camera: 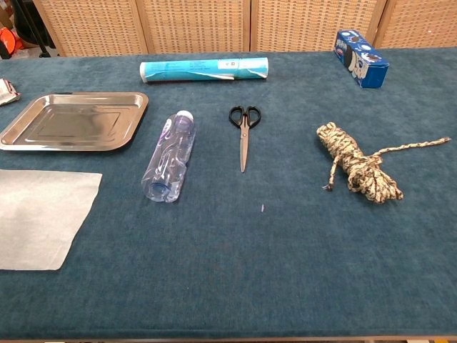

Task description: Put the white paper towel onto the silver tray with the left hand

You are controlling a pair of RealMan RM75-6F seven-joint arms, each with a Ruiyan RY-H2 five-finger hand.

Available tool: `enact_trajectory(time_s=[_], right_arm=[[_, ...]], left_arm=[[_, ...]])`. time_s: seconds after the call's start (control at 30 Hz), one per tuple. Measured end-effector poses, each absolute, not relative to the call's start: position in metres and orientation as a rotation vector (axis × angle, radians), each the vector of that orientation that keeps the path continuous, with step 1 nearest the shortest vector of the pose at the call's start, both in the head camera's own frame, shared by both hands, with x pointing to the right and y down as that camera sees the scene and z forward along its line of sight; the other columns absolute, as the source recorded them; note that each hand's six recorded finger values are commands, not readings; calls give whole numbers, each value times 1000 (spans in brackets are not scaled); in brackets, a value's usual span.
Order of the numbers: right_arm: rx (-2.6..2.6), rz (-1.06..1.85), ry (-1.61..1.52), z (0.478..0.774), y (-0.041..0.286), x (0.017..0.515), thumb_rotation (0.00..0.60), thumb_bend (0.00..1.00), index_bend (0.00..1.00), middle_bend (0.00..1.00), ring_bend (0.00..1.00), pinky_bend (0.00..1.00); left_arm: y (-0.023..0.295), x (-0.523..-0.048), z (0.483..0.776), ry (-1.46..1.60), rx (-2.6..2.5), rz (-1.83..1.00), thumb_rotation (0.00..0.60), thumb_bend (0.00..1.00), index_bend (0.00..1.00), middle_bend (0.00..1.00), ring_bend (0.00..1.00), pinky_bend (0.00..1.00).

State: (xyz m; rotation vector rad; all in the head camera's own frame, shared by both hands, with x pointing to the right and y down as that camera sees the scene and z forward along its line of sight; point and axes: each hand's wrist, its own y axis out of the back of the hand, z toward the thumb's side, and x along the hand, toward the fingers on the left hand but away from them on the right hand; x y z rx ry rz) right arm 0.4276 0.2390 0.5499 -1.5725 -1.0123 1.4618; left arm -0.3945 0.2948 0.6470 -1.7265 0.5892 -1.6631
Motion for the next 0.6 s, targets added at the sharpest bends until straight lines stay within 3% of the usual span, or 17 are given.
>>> enact_trajectory(time_s=[0.6], right_arm=[[-1572,1456,-1016,549,239,428,600,0,86,0,0,0]], left_arm=[[294,-395,651,581,-1675,-1659,600,299,591,0,0,0]])
